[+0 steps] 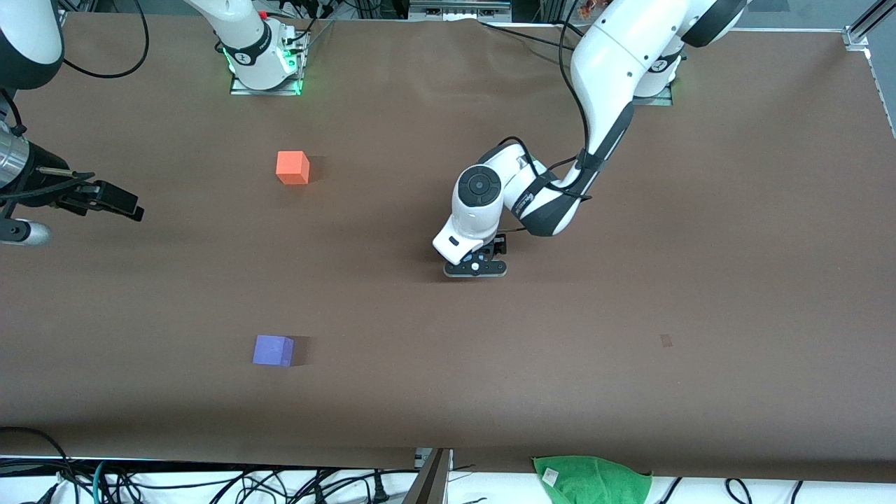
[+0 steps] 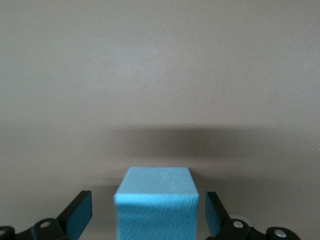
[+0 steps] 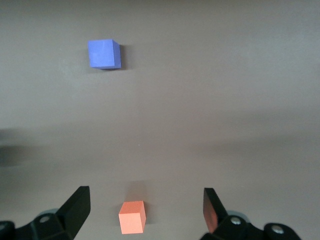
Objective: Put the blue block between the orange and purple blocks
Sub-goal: 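Carry the blue cube with the left gripper to the table's middle, then release the cube and withdraw the left gripper while the right gripper reaches it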
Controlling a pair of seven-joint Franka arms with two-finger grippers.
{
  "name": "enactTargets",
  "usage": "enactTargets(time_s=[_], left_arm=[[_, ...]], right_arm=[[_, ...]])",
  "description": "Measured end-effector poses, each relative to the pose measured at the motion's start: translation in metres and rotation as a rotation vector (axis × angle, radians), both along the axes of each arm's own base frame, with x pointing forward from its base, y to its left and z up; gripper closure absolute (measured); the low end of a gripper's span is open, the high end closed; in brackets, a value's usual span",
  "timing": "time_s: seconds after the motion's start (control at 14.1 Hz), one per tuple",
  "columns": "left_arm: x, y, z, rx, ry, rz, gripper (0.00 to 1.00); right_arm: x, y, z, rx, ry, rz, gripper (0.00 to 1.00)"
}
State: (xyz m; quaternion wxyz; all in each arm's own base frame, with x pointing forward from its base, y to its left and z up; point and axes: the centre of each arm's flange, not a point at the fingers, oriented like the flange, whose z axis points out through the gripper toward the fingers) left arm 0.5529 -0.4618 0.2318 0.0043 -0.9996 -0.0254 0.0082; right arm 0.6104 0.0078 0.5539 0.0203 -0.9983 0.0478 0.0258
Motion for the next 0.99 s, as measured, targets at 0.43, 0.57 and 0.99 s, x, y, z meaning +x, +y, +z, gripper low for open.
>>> enactTargets(time_s=[0.43,0.57,0.99], left_arm=[[0.033,0.091,0.183,0.042,-0.003,0.124,0.0],[0.048,0.153,0.231,0.06,0.001,0.135,0.0],[0.055,0.297,0.328,0.04,-0.01,0.187,0.0]], right_arm=[[0.019,0.038,-0.074,-0.018,0.115,0.058,0.0],[0.019,0.062,-0.08,-0.018,0.121,0.094,0.0],[-0.006,0.239,-0.108,-0.002,0.091,0.18,0.0]])
